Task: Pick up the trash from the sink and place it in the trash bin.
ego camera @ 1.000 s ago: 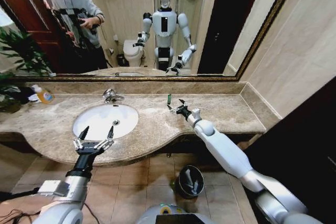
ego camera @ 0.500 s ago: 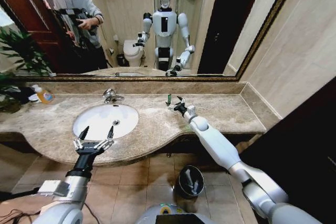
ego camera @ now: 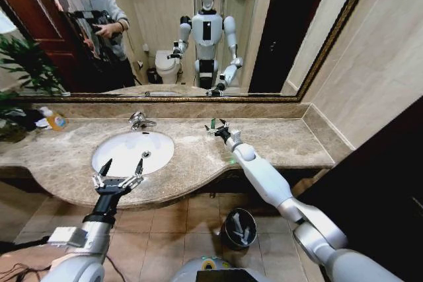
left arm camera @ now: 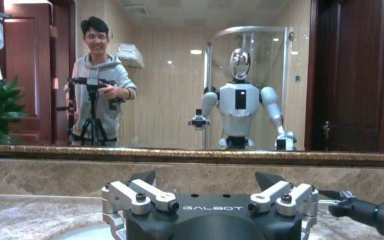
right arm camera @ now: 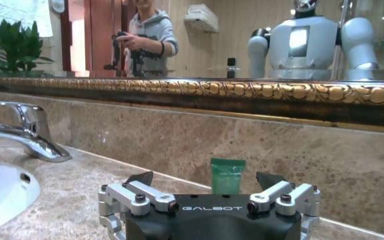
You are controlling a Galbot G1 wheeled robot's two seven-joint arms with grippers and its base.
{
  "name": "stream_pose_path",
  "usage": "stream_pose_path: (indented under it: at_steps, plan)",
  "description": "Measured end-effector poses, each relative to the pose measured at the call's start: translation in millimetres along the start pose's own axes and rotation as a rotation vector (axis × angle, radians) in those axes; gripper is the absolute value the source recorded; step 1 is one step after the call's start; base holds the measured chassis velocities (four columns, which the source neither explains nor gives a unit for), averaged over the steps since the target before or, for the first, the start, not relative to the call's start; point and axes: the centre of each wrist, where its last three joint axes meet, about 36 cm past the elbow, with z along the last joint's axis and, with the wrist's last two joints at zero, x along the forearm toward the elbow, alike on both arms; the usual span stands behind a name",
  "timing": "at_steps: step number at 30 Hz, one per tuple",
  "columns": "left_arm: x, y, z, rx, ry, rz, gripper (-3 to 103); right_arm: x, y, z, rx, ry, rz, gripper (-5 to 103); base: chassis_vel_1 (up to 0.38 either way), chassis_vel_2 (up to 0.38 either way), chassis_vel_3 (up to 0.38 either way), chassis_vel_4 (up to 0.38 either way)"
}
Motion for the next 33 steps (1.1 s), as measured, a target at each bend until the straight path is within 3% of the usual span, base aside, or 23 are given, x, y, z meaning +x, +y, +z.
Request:
stream_pose_path:
  at_steps: [9,12,13,15,18,19,21,23,27,33]
  plan:
    - [0.0,0.0,0.0,0.0,0.0,0.0,100,-18.8,7.6,4.6,-0.016,-0.004,0.013,97,0.0,0.0,0.0,0.0]
    - [0.0,0.0,0.0,0.0,0.0,0.0,100,-19.8,10.0,8.2,-0.015,0.003,0.03,83,0.0,0.0,0.0,0.0]
    - [0.0,0.0,0.0,0.0,0.0,0.0,100,-19.8,10.0,8.2,-0.015,0.003,0.03,83,0.0,0.0,0.0,0.0]
    - [0.0,0.0,0.0,0.0,0.0,0.0,100,-17.3,8.6,12.5,-0.012,0.011,0.037,67,0.0,0.0,0.0,0.0]
    - [0.0,0.0,0.0,0.0,0.0,0.0,100,-13.8,5.6,14.7,-0.008,0.015,0.045,51,0.0,0.0,0.0,0.0]
    - [0.0,0.0,0.0,0.0,0.0,0.0,100,-13.8,5.6,14.7,-0.008,0.015,0.045,51,0.0,0.0,0.0,0.0]
    - [0.0,0.0,0.0,0.0,0.0,0.0,100,-10.1,3.3,15.3,-0.005,0.016,0.048,39,0.0,0.0,0.0,0.0]
    - [0.0,0.0,0.0,0.0,0.0,0.0,100,-8.2,2.2,15.3,-0.003,0.016,0.048,39,0.0,0.0,0.0,0.0]
    - [0.0,0.0,0.0,0.0,0.0,0.0,100,2.0,-2.0,13.4,0.007,0.011,0.043,19,0.0,0.0,0.0,0.0]
    - [0.0,0.0,0.0,0.0,0.0,0.0,100,19.7,-6.1,9.5,0.016,-0.007,0.033,8,0.0,0.0,0.0,0.0]
